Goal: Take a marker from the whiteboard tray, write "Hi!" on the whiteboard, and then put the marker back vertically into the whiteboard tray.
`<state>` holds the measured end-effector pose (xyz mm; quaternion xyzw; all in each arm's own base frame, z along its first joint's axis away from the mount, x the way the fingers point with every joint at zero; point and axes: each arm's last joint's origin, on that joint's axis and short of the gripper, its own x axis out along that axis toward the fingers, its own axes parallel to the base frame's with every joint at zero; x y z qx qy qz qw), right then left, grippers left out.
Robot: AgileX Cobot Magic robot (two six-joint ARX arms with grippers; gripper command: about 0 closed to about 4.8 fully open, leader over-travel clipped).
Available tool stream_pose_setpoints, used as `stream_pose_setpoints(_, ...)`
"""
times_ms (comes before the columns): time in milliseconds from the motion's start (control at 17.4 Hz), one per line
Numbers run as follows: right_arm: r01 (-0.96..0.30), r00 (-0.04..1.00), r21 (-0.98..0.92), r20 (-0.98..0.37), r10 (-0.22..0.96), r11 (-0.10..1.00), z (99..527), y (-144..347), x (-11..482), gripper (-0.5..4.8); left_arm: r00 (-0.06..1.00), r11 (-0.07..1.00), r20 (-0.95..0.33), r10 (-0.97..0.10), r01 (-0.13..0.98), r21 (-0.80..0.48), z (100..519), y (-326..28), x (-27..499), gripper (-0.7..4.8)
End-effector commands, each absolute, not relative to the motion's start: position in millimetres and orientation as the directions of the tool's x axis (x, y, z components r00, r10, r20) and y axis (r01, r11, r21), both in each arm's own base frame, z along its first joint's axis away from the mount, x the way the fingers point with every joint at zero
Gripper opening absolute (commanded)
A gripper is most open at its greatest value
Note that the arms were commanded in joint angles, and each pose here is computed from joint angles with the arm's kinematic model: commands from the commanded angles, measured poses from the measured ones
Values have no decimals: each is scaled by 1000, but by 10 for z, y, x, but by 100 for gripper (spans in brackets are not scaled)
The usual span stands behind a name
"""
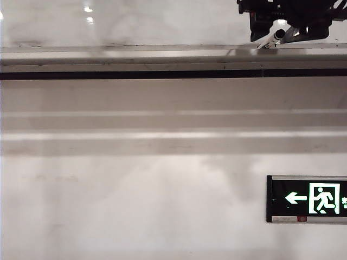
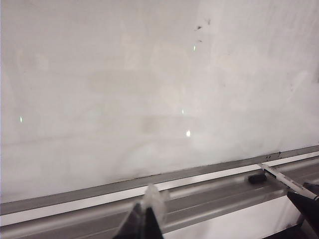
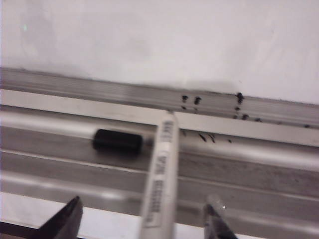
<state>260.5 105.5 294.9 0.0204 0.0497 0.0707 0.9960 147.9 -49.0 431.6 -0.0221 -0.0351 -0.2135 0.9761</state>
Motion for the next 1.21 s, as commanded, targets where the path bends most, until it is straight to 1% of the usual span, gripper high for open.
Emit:
stream_pose_setpoints(58, -114, 990, 55, -75, 118, 992, 2954, 1002, 2669, 301, 904, 907, 99, -416, 420, -24, 4352, -486, 1462, -6)
stream_pose_setpoints(115, -110, 991, 56, -71, 114, 992, 2957, 994, 2676, 299, 904, 907, 98, -416, 420, -24, 4352, -486, 1462, -6)
stream_pose_setpoints(173, -111, 991, 57, -68, 114, 992, 2960, 994, 2676, 286, 904, 907, 98, -416, 420, -24, 4352, -486, 1462, -6)
stream_pose_setpoints(346, -136, 988, 58, -69, 140, 989, 2949, 1005, 2684, 281, 904, 907, 98, -416, 420, -24, 4352, -486, 1462, -6)
stream_pose_setpoints(403, -136, 988, 58, -71, 140, 989, 2947, 1006, 2687, 240, 904, 907, 98, -416, 420, -24, 4352, -486, 1462, -6)
stream_pose_setpoints(461, -136, 987, 57, -72, 140, 989, 2942, 1008, 2691, 163, 904, 907, 98, -416, 420, -24, 4352, -486, 1462, -6)
stream_pose_setpoints(519, -136, 987, 57, -73, 140, 989, 2940, 1008, 2691, 129, 904, 907, 98, -416, 420, -24, 4352, -486, 1462, -6)
stream_pose_setpoints(576, -136, 987, 57, -73, 140, 989, 2940, 1008, 2691, 69, 904, 907, 98, -416, 421, -24, 4352, -486, 1462, -6)
stream_pose_setpoints(692, -136, 987, 57, -73, 140, 989, 2941, 1008, 2691, 59, 904, 907, 98, -416, 420, -24, 4351, -486, 1462, -6)
stream_pose_setpoints(749, -136, 987, 57, -73, 140, 989, 2941, 1008, 2691, 38, 904, 907, 98, -416, 420, -24, 4351, -486, 1462, -6)
stream_pose_setpoints(807, -137, 987, 57, -73, 141, 989, 2942, 1009, 2689, 30, 904, 907, 98, -416, 420, -24, 4351, -486, 1462, -6)
stream_pose_setpoints(1095, -162, 984, 61, -61, 165, 985, 3005, 994, 2636, 30, 904, 907, 99, -416, 420, -24, 4353, -486, 1461, -6)
stream_pose_setpoints(1210, -176, 980, 58, -85, 181, 983, 3064, 959, 2535, 30, 904, 907, 99, -416, 420, -24, 4353, -486, 1462, -6)
